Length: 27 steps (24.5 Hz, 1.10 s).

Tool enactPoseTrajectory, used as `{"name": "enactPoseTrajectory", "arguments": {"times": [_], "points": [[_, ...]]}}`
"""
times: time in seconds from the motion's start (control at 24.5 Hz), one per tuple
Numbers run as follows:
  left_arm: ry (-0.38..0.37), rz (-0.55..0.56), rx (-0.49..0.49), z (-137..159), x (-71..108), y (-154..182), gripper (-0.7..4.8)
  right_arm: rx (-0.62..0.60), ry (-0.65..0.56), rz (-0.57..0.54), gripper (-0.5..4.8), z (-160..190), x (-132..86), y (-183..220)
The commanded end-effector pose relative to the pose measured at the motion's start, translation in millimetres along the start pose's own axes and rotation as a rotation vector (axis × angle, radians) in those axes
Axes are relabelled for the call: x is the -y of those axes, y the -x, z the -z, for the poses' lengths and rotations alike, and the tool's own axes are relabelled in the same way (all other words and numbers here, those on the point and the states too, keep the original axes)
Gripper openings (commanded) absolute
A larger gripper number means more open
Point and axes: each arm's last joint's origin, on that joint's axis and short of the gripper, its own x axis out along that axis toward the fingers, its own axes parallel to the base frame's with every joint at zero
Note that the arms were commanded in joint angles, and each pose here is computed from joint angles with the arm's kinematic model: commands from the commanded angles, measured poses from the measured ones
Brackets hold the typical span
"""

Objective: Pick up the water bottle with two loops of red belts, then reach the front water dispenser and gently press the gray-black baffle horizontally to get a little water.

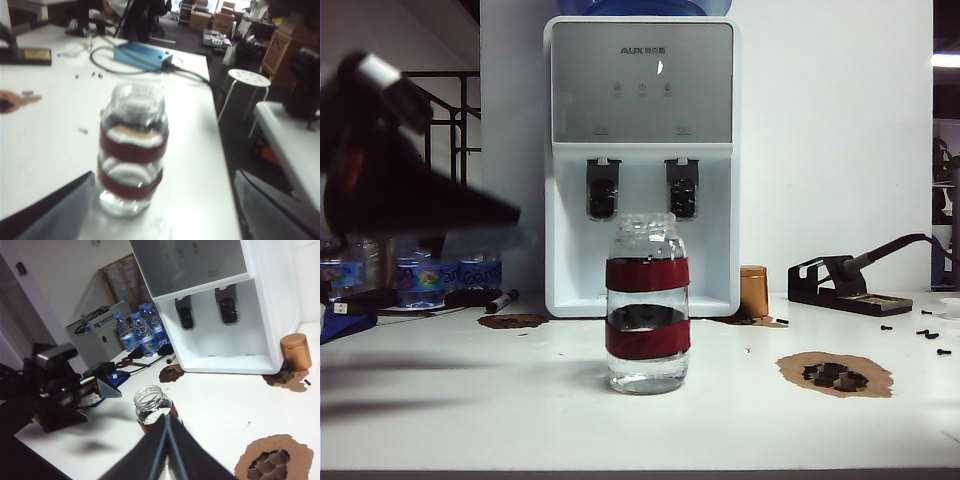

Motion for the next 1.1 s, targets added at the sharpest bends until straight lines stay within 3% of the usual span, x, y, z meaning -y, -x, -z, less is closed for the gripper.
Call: {"name": "enactPoseTrajectory", "arguments": {"times": [0.04,0.25,0.53,0.78,1.1], "points": [[-0.085,-0.007,0.012,12,-11.1,-5,4.79,0.011,0.005,-0.006,-0.02,-3,-2,1],[-0.05,0.026,0.008,37,-18.8,-14,4.79,0.016,0.011,-0.02,-0.02,-4,-3,1],[-0.101,0.055,0.0,34,-13.9,-32,4.79,0.04,0.034,-0.027,-0.02,-23,-17,14],[-0.201,-0.035,-0.045,29,-10.6,-54,4.79,-0.017,-0.003,-0.01,-0.02,-29,-26,25],[-0.244,-0.063,-0.063,28,-5.9,-69,4.79,-0.071,-0.05,0.006,-0.02,-26,-27,29]]}}
